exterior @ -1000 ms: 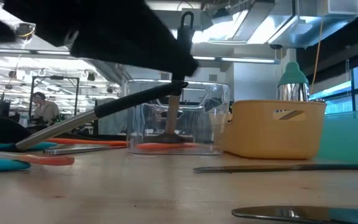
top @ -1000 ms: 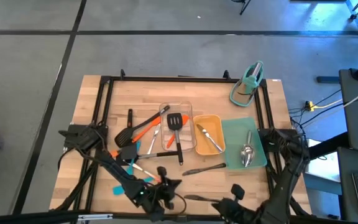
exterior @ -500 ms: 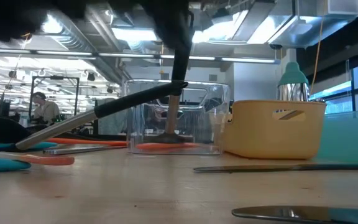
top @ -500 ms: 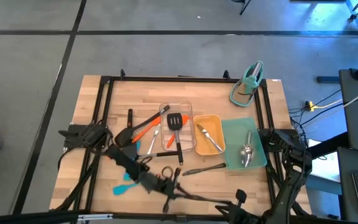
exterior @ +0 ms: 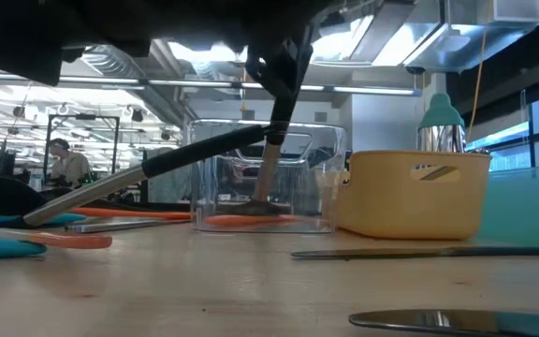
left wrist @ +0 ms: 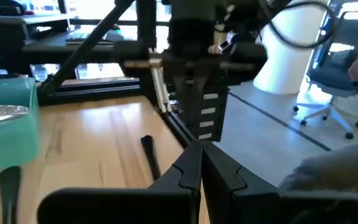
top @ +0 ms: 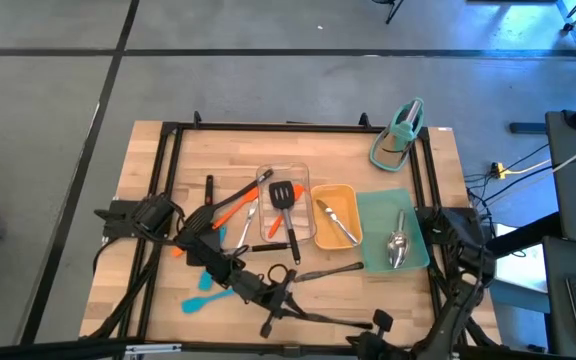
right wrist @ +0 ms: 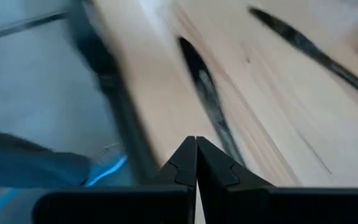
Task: Pick & Place Kitchen Items
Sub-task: Put the black table knife into the yellow bin
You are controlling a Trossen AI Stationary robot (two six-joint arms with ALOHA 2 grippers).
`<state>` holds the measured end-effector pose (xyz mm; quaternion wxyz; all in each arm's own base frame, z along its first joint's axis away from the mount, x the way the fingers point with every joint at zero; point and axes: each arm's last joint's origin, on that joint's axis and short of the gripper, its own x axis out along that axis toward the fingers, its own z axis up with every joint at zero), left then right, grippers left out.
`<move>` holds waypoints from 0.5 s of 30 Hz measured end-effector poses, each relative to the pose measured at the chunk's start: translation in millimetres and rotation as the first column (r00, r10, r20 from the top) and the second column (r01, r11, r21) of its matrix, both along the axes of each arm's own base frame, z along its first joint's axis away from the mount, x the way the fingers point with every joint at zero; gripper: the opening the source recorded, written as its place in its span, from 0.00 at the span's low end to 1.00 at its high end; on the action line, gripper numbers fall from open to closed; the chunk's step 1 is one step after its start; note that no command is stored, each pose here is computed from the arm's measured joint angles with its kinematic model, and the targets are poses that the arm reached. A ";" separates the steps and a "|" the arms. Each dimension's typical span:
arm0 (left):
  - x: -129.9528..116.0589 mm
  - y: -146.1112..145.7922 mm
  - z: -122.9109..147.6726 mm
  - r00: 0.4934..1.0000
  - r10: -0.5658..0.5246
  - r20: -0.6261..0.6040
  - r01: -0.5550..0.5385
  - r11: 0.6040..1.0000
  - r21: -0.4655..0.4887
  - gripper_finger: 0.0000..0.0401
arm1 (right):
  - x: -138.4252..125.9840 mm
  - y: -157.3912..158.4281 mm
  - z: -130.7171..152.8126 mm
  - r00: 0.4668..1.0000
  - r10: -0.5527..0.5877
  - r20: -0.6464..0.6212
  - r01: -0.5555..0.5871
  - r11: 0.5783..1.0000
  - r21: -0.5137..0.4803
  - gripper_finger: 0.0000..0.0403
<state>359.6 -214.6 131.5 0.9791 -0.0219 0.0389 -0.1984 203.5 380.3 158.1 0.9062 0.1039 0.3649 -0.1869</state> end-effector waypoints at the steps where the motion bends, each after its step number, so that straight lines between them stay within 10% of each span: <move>1: -0.1 0.0 -0.5 1.000 0.007 -0.004 -0.007 1.000 0.004 0.00 | 2.9 -1.7 -6.5 0.999 -0.020 -0.026 0.020 1.000 -0.001 0.01; 15: 0.8 0.3 -17.7 0.998 0.026 -0.058 -0.025 1.000 0.010 0.00 | 21.1 -17.5 -31.7 0.974 -0.104 -0.201 0.098 0.994 -0.042 0.01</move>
